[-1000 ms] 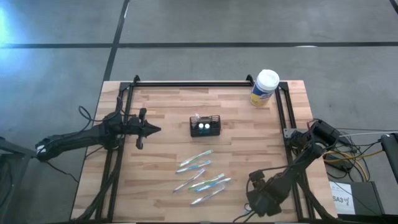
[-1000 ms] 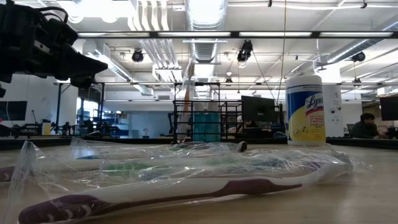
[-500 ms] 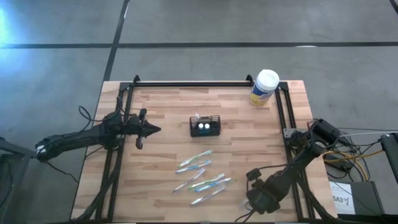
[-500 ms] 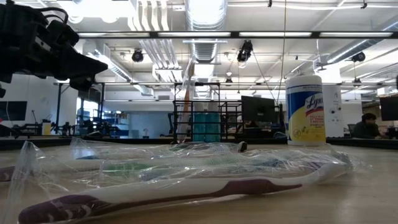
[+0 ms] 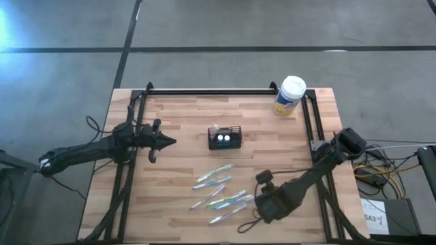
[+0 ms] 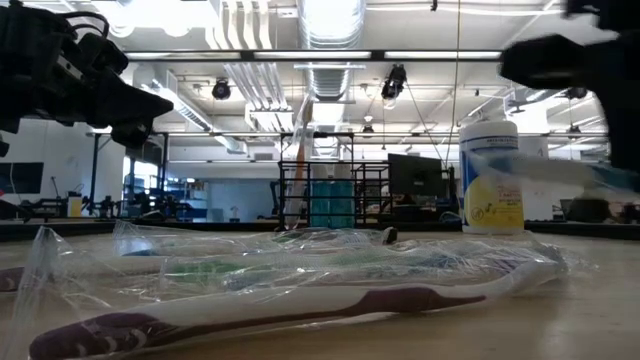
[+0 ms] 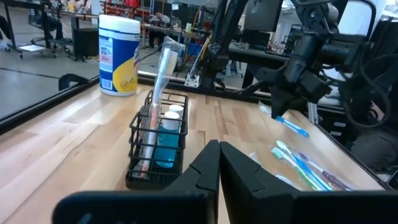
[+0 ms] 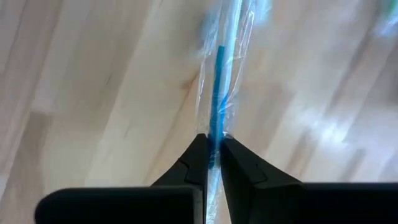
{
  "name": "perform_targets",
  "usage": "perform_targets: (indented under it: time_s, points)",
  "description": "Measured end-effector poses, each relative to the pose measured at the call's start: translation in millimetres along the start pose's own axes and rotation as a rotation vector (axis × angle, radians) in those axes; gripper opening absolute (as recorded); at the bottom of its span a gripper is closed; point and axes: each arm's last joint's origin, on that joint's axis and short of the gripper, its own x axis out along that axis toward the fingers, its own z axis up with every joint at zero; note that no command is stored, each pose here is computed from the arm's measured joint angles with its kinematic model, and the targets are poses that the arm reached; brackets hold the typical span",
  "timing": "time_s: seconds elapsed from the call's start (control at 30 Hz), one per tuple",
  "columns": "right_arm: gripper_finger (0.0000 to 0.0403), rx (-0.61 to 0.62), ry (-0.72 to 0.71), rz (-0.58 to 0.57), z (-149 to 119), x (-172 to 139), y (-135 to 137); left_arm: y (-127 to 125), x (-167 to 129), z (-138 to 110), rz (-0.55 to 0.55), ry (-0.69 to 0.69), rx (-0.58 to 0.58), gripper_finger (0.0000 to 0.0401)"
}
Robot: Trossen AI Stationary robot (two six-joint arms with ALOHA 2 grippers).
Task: Pick & Place toothbrushing station
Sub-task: Put the bottom right blue toothbrush in the wire organizer
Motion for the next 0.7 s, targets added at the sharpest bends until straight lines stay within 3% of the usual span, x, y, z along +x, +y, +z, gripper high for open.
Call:
perform_targets:
  time_s: [0.37, 0.7]
  points:
    - [0.0019, 0.168, -0.139, -0.006, 45, -30, -81, -4, 0, 8, -0.069, -0.065, -0.051, 0.0034]
    - [0.0018, 0.326, -0.140, -0.016, 50, -45, -144, -9, -1, 36, -0.080, -0.090, 0.003, 0.0107]
